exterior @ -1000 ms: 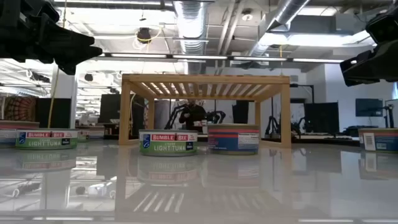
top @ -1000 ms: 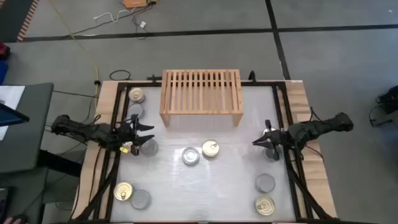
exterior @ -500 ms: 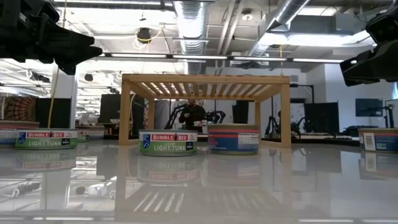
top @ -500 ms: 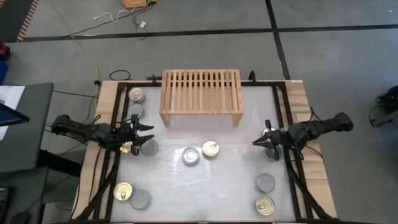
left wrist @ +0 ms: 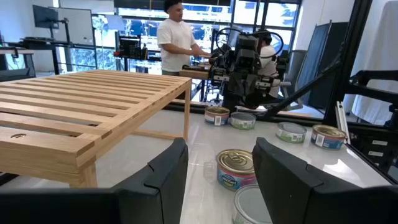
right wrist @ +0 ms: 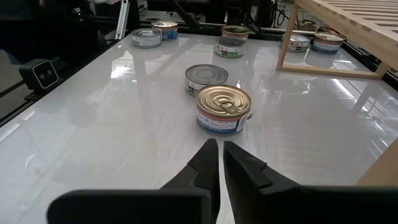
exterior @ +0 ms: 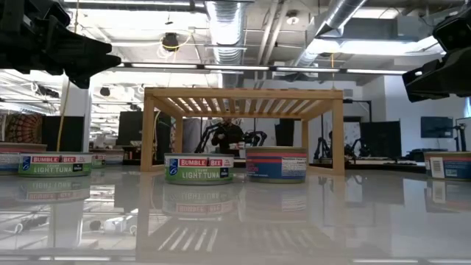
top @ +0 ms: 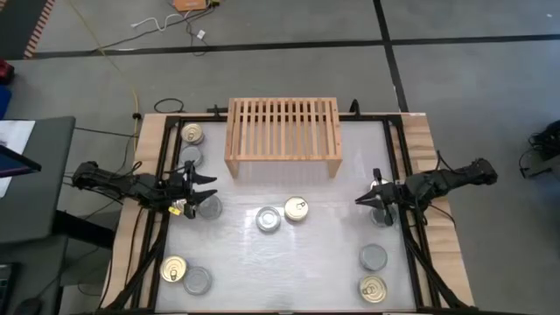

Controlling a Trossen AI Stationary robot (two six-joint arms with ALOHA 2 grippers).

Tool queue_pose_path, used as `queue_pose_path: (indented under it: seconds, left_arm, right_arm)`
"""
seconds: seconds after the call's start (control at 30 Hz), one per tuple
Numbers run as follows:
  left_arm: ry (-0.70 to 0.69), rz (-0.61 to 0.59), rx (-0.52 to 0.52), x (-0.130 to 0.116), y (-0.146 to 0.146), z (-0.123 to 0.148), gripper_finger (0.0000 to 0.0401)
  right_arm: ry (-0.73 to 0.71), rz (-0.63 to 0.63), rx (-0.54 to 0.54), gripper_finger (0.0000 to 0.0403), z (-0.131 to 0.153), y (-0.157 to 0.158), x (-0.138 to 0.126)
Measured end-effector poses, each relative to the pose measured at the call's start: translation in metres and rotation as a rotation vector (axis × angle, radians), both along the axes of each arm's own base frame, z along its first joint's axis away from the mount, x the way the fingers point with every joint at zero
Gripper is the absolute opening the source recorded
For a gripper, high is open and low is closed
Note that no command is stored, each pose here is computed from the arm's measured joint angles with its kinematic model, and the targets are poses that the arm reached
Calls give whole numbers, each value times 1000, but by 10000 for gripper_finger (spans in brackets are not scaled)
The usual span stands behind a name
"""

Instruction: Stack canned seafood by type on shelf

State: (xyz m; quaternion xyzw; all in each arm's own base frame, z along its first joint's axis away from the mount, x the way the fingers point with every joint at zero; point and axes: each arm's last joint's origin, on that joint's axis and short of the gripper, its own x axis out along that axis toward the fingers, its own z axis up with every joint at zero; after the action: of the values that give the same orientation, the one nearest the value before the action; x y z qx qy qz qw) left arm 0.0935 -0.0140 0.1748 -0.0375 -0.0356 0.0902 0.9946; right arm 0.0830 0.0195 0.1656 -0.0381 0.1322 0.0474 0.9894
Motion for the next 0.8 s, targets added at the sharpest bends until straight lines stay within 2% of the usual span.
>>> queue_pose_path:
  seconds: [0.4,0.6,0.8]
  left_arm:
    - [0,0,-2,0,0,0,171]
    - [-43,-10,-144,0,0,2,171]
    - [-88,-31,-224,0,0,5,171]
  right_arm:
    - [0,0,0,56,0,0,0]
    - [0,0,0,56,0,0,0]
    - [0,0,0,56,0,0,0]
